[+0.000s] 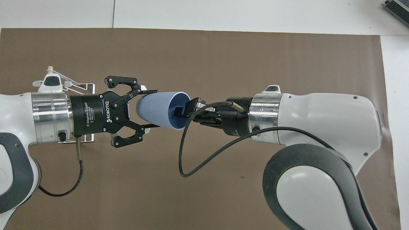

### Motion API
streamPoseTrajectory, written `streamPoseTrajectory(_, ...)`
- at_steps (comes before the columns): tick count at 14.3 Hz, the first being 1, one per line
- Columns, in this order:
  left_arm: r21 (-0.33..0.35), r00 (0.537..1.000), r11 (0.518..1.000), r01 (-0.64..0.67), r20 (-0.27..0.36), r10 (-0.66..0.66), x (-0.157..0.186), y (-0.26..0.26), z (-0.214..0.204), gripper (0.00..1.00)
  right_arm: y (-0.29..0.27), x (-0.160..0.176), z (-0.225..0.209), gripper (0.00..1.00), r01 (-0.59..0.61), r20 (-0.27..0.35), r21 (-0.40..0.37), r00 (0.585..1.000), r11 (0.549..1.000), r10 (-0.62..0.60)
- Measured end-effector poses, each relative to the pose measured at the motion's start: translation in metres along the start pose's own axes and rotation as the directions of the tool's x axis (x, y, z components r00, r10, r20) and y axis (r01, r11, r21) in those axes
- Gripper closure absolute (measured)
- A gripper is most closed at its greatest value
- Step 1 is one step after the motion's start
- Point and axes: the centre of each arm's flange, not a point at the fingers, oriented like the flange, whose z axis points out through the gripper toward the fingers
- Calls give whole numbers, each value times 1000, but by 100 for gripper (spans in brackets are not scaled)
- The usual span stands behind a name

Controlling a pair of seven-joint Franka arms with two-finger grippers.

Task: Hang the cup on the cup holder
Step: 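Grasp the cup with the left gripper while the right gripper releases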

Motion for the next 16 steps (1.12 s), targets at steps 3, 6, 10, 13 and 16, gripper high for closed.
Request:
streamPoseTrajectory(3, -1, 1000, 1000, 1, -5, -1, 2, 1, -1, 26, 1, 1, -1, 44, -59, -3, 0, 998, 998, 59)
streamPoseTrajectory(6, 3, 998, 1000, -22, -65, 22, 11, 2, -6, 26, 1, 2, -2, 14, -71, -4, 0, 997, 997, 71)
streamPoseTrajectory(10, 22, 978, 996, -83, -192, 85, 31, 6, -18, 26, 4, 5, -5, 0, -64, -14, -12, 998, 998, 64)
streamPoseTrajectory(13, 85, 927, 978, -190, -313, 208, 42, 6, -23, 26, 8, 9, -7, 0, 48, -35, -92, 998, 995, -52)
streamPoseTrajectory(16, 167, 843, 944, -286, -425, 330, 45, 7, -27, 26, 17, 21, -19, 0, 213, -45, -137, 974, 967, -221)
